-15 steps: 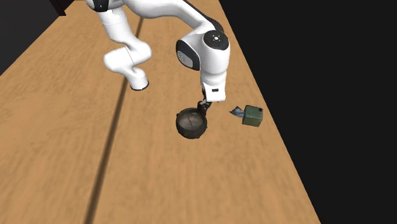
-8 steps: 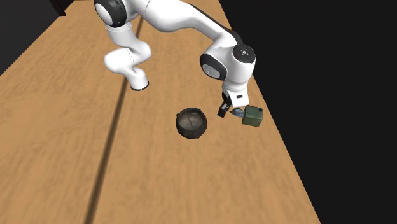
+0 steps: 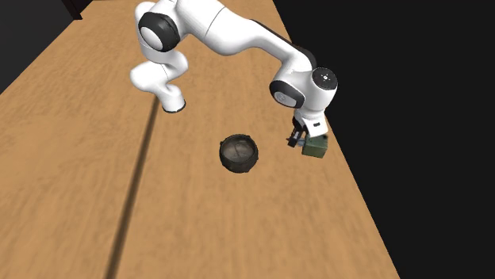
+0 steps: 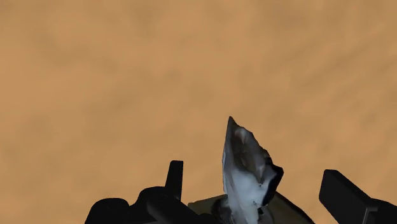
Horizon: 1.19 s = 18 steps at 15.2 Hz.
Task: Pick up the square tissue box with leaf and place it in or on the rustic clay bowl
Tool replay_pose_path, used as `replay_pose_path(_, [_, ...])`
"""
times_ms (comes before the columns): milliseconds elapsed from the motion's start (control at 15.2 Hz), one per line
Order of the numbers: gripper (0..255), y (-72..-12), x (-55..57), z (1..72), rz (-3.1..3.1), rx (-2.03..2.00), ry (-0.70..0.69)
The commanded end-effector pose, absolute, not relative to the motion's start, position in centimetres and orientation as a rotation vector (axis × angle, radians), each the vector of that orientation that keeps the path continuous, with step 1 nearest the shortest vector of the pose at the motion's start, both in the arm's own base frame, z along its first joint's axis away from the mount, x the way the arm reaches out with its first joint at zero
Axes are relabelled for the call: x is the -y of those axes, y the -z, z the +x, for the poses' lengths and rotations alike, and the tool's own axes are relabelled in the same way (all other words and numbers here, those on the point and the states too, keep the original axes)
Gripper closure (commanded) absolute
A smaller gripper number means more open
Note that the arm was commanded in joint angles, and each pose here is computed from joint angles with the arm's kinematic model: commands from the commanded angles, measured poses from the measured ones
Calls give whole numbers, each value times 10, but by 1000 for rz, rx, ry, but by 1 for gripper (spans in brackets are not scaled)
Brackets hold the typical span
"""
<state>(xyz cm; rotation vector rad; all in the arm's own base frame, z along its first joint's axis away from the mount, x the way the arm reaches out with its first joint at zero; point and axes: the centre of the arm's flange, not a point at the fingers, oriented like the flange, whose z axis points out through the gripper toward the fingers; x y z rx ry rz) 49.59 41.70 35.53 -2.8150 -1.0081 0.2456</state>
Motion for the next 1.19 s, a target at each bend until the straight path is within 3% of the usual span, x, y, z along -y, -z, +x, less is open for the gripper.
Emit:
replay_pose_path(0, [0, -345, -418, 494, -2813, 1011, -246])
replay_pose_path(792, [0, -327, -420, 490, -2813, 1011, -246])
replay_pose_path(858, [255, -327, -420, 490, -2813, 1011, -246])
replay_pose_path(1122, [255, -327, -420, 490, -2813, 1011, -246])
